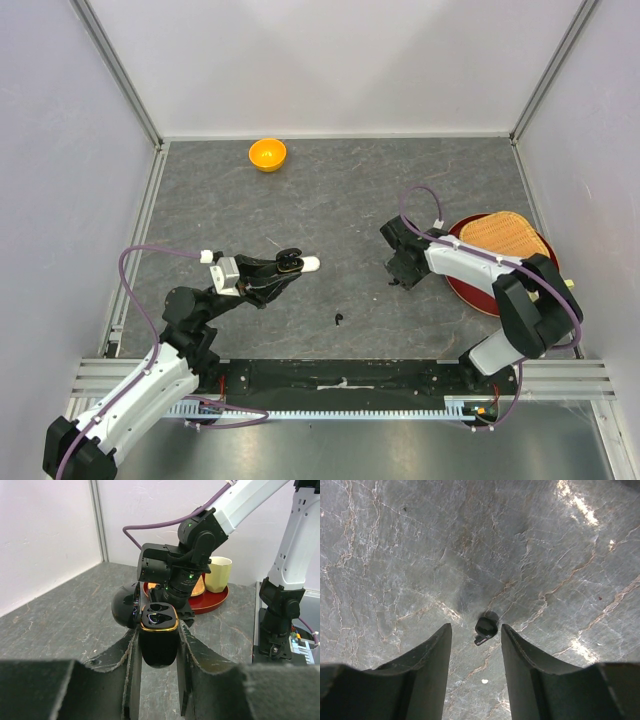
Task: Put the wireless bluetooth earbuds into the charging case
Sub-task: Pick up the earbud from the center of the board.
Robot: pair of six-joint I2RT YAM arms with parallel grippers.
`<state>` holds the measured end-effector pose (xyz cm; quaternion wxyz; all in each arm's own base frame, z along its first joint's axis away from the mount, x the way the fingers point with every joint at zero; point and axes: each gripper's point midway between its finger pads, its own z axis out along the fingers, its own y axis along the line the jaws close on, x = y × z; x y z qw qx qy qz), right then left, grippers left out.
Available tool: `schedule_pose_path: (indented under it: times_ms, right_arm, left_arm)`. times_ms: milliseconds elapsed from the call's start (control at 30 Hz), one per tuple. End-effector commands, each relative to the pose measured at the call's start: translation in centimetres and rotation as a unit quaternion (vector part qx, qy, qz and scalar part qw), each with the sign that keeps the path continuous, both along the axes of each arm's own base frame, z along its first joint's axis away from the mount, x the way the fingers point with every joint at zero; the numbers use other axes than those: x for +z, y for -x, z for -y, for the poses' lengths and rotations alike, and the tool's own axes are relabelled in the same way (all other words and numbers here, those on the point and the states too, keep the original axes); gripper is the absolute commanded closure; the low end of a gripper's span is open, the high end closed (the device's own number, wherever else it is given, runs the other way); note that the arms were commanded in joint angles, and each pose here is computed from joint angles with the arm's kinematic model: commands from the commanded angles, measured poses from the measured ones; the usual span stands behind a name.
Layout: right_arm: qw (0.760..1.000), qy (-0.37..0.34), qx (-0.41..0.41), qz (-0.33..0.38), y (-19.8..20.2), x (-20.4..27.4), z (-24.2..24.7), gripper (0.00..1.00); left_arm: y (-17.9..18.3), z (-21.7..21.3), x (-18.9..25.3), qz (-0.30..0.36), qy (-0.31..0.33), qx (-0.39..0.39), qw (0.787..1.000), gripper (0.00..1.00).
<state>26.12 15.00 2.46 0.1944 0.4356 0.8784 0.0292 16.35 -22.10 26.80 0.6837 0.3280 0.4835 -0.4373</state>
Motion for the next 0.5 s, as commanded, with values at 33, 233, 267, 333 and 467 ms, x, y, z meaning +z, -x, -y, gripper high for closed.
schedule_pose_path:
  times_ms: [33,233,267,333,467]
  right_arm:
    - [1.0,-0.004,-0.006,-0.002,-0.28,-0.7,-0.12,0.5]
    - [1.0,0.0,-0.006,-0.008,-0.22,-1.16,-0.03,0.52]
    - [1.0,0.001,-0.007,-0.007,-0.25,-1.16,0.03,0.52]
    - [1.0,0.003,-0.006,-0.008,-0.17,-1.24,0.1,0.52]
    - [1.0,0.005,-0.009,-0.007,-0.16,-1.24,0.31,0.55]
  left_arm:
    - [-0.28,-0.24,0.62,0.023,0.003,0.013,1.0,0.98]
    - [-0.29,-0.27,0.72,0.024,0.003,0.015,1.0,0.98]
    - [-0.32,-0.29,0.65,0.023,0.003,0.016,1.0,0.98]
    - [-0.29,-0.24,0.64,0.022,0.002,0.014,1.0,0.98]
    - [-0.3,-0.23,0.64,0.022,0.002,0.014,1.0,0.98]
